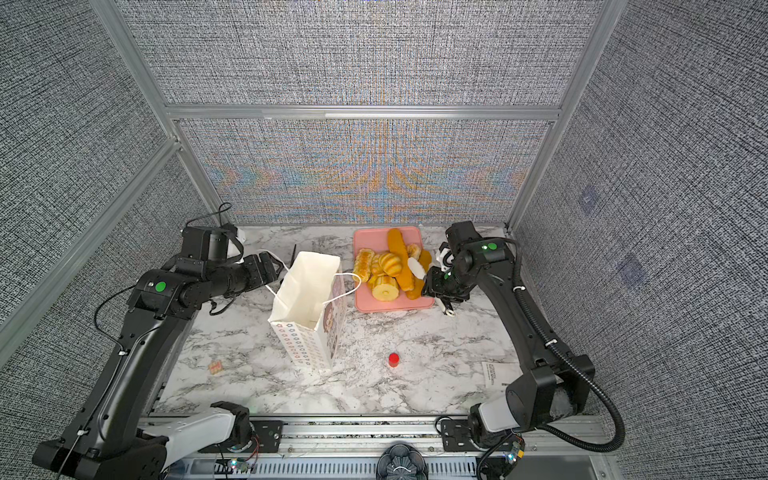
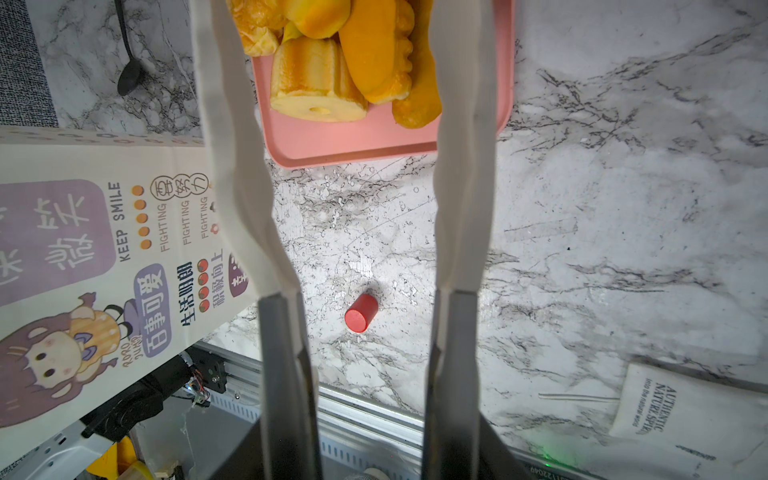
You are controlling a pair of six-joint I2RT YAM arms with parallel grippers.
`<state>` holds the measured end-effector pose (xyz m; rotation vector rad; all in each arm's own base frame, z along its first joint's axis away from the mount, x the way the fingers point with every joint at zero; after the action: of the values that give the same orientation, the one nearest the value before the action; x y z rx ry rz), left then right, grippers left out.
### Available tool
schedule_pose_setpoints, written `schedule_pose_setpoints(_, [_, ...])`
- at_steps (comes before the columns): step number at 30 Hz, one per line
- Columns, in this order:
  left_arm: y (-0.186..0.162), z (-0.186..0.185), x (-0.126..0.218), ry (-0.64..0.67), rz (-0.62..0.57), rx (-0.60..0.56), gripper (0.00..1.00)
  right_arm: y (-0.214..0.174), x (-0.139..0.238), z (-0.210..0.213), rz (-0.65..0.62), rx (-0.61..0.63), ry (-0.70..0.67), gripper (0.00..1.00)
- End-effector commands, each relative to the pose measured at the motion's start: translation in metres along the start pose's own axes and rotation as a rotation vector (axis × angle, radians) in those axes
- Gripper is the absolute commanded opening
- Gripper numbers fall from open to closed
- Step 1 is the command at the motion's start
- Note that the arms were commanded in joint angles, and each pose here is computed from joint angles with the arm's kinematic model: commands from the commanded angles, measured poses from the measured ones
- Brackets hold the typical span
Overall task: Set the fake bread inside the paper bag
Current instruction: 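Move the tongs with the right gripper over the tray of breads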
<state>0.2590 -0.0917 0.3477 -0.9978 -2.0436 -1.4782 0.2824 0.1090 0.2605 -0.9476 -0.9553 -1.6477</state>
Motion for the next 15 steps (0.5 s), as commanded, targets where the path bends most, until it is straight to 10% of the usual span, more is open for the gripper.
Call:
schedule_pose_setpoints(1, [-0.002, 0.004, 0.006, 0.024, 0.001, 0.002, 0.86, 0.006, 0.000, 0.005, 0.001, 0.031, 0.010, 0.50])
schedule_pose_setpoints(15, [-0.010, 0.004, 0.000, 0.013, 0.048, 0.033, 0.86, 0.039, -0.024, 0.023, 0.077, 0.088, -0.017, 0.50])
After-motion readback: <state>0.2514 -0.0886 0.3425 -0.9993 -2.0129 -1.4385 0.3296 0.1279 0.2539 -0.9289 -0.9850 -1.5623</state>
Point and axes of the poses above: each gripper's point midway between its finger pads, its own x axis back along the fingers, its own z axis along the line the jaws close on, y = z × x, the point moved 4 cm from there along x, back along the fingers, and after that the axes turned 9 degrees about -x, right-handed, at the moved point
